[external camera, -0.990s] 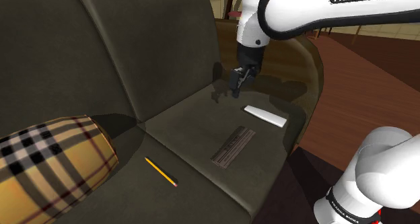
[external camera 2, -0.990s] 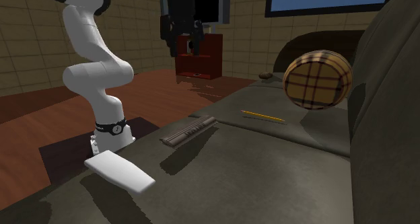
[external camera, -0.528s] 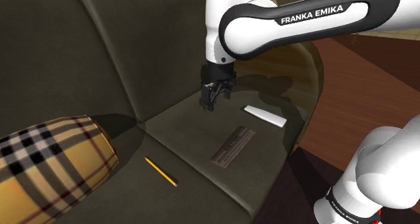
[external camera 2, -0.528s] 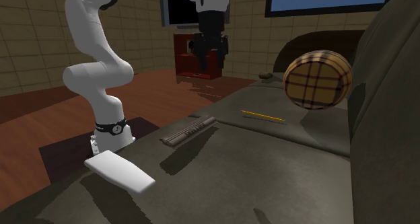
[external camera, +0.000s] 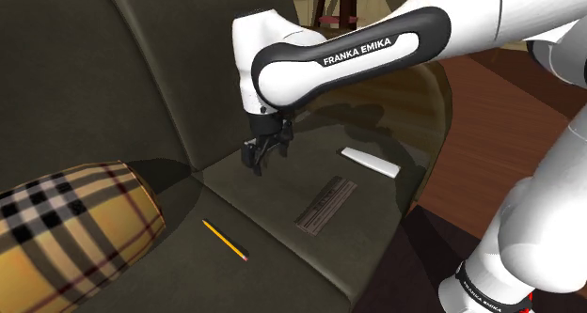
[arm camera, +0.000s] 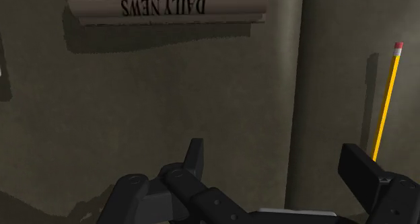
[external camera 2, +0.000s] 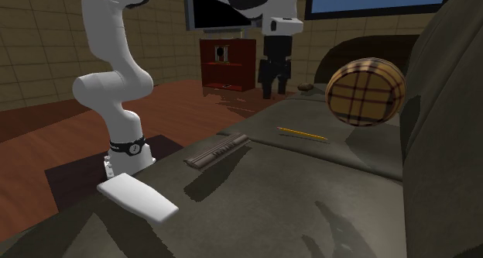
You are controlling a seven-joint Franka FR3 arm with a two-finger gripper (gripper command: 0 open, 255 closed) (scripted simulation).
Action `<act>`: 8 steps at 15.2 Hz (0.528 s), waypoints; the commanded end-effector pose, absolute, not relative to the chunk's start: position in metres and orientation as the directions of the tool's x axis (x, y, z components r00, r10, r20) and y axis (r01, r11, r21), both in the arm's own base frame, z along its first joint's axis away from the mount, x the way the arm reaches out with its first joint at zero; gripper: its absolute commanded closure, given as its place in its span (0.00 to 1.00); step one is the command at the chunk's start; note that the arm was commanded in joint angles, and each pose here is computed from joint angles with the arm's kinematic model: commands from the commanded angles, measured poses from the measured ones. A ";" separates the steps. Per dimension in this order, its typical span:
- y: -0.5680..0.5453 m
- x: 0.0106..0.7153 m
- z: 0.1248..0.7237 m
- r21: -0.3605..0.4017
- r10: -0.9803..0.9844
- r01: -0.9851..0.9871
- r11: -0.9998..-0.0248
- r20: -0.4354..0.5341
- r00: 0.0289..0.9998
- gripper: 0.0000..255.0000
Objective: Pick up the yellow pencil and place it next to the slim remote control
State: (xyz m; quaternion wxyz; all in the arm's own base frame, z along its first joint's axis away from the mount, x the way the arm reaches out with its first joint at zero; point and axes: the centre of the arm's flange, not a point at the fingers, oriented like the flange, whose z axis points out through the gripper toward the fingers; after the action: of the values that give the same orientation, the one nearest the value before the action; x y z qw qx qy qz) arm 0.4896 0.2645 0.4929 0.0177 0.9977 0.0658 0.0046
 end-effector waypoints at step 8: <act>0.358 0.551 0.435 0.034 0.141 0.142 -0.989 -0.048 0.989 0.00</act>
State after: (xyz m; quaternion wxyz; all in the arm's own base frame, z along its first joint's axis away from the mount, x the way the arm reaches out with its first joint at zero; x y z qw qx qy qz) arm 0.5433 0.3488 0.4450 0.0182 0.9971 0.0709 -0.0193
